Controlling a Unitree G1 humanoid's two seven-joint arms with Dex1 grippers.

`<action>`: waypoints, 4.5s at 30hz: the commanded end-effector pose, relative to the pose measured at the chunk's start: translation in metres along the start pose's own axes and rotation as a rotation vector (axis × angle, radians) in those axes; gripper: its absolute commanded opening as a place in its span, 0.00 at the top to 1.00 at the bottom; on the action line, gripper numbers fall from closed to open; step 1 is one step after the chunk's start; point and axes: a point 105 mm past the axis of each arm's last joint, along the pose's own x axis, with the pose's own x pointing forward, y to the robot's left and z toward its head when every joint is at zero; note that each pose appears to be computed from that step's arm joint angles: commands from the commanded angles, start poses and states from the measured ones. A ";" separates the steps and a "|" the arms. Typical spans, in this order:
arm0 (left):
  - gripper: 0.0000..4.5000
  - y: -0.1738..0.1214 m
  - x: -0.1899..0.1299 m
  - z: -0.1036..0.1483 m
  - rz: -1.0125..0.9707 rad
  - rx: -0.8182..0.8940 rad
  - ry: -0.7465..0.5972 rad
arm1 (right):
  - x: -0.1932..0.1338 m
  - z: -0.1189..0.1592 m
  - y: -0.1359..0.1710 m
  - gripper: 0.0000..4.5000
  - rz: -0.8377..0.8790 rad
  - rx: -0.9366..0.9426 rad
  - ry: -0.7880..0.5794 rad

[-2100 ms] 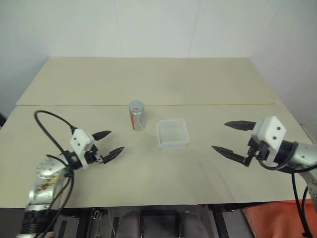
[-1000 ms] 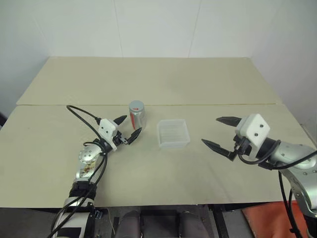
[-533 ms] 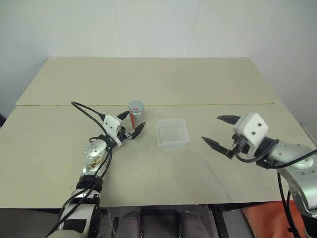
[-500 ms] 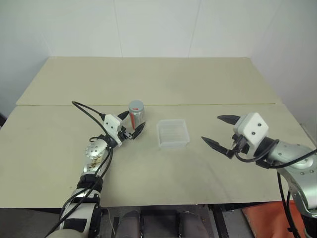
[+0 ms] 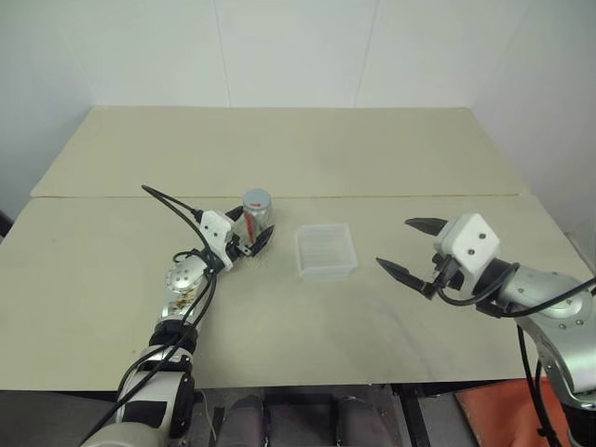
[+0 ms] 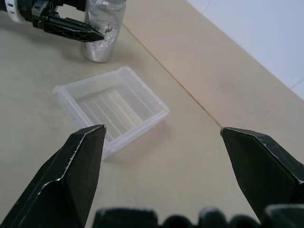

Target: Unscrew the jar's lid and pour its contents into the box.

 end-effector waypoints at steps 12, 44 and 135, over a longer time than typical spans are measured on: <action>0.57 0.000 0.009 0.011 -0.002 0.005 -0.047 | -0.001 0.014 -0.005 0.00 -0.033 -0.047 -0.039; 0.57 -0.056 0.007 0.081 -0.241 0.028 -0.161 | 0.085 0.109 0.018 0.00 -0.074 0.254 -0.347; 0.57 -0.103 -0.003 0.097 -0.516 -0.046 -0.169 | 0.102 0.089 0.016 0.37 0.951 -0.007 -0.483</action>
